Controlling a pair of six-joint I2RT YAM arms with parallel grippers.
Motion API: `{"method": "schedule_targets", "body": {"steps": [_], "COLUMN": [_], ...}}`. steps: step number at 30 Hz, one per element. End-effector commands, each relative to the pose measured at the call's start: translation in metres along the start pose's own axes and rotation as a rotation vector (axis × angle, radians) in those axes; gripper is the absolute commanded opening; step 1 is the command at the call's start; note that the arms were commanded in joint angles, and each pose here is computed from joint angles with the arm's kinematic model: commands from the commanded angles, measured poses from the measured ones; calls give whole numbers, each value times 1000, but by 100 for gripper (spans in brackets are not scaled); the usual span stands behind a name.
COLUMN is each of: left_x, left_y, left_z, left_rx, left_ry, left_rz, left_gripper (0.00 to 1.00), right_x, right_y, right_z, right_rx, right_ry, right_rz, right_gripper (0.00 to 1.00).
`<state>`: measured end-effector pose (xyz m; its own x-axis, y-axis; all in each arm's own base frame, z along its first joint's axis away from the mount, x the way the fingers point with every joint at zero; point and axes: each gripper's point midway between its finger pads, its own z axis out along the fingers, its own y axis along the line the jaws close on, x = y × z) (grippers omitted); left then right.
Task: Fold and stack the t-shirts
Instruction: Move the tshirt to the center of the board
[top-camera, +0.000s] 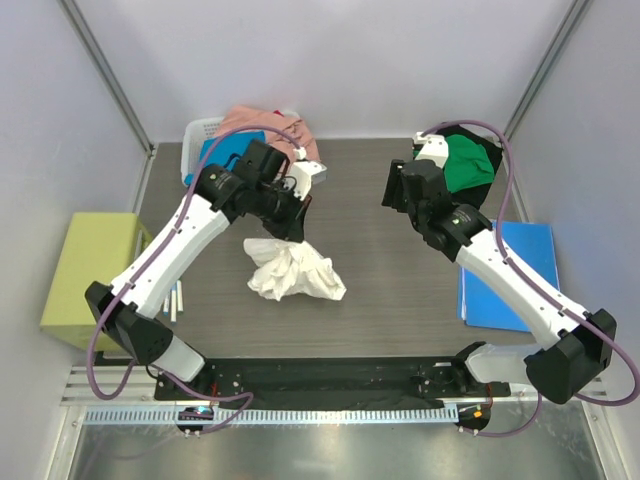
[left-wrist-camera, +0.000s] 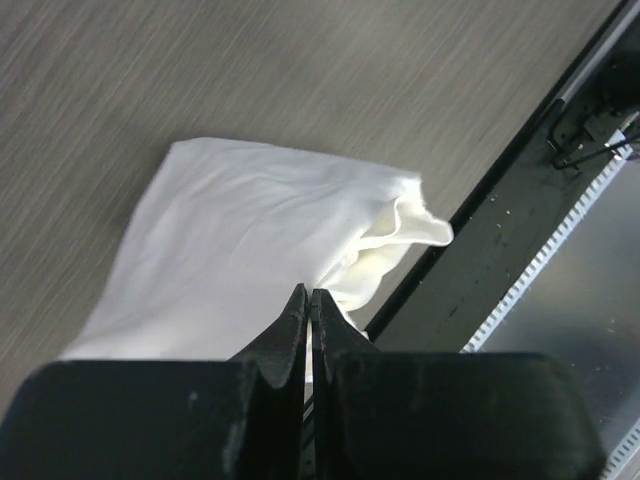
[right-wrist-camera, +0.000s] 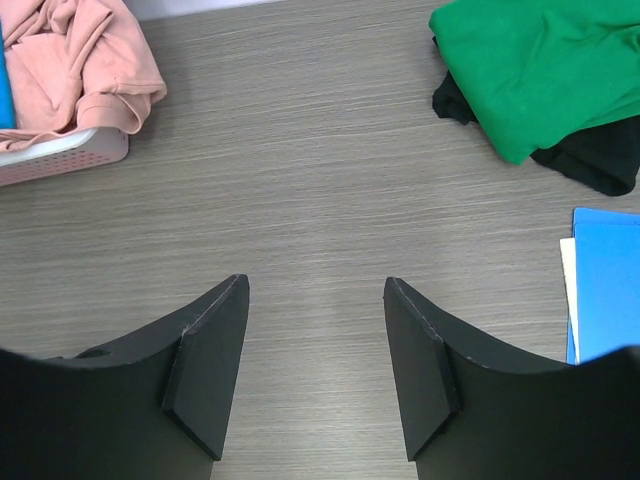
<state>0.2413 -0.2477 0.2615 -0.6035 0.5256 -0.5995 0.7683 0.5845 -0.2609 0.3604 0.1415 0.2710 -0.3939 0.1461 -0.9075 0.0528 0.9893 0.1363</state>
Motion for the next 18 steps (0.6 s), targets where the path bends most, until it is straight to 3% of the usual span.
{"method": "schedule_targets", "body": {"steps": [1,13,14,15,16,17,18], "left_x": [-41,-53,-51,-48,-43,-41,-41], "left_y": [8,34,29,22,11,5,4], "left_z": [-8,51,55,59,67,69,70], "left_rx": [-82,-266,-258,-234,-211,-208,-224], "left_ry": [-136,-65,-54,-38,-12,-6,-6], "left_rz": [-23,-111,-96,-77,-34,-12,4], "left_gripper": [0,0,10,31,82,99,100], "right_x": [-27,-18,-17,-18,-18,-18,-18], "right_y": [1,-3,-3,-2,-1,-1,1], "right_z": [-13,-13,-13,-13,-13,-12,-11], "right_rx": [-10,-1,0,-4,-6,-7,-10], "right_ry": [-74,-58,-57,-58,-58,-56,-53], "right_rz": [33,33,32,35,35,39,39], "right_gripper": [62,62,62,62,62,64,66]}}
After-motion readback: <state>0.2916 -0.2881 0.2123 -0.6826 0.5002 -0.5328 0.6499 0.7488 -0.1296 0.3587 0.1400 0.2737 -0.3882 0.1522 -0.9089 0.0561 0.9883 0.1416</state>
